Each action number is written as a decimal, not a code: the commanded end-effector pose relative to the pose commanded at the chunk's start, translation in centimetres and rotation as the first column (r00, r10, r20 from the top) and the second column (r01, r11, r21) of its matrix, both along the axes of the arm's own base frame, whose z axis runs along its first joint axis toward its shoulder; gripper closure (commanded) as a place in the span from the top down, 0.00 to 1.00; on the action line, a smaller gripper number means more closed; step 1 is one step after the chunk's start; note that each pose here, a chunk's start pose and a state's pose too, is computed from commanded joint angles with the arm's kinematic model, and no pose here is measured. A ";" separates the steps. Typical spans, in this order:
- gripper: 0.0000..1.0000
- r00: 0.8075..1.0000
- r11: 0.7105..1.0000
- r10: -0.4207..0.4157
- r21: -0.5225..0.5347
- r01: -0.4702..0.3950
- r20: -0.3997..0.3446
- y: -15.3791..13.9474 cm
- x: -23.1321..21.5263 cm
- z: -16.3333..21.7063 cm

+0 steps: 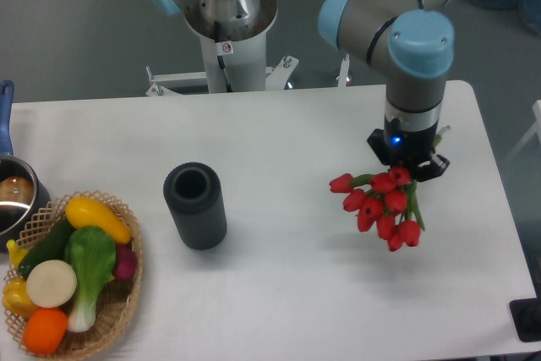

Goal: Place the flowers on the table

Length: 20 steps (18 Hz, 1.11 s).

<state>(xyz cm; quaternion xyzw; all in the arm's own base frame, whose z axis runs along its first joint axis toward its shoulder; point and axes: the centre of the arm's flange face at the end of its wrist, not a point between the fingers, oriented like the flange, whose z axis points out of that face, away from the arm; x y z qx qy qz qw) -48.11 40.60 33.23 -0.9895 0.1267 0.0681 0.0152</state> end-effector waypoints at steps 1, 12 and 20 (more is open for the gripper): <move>0.03 1.000 1.000 -0.006 -0.002 0.006 0.006 0.6 0.5 -0.3; 0.58 0.998 0.999 -0.021 -0.027 0.022 0.053 1.3 1.5 -3.7; 1.00 0.999 1.000 -0.005 -0.010 0.006 0.034 1.3 1.4 -2.6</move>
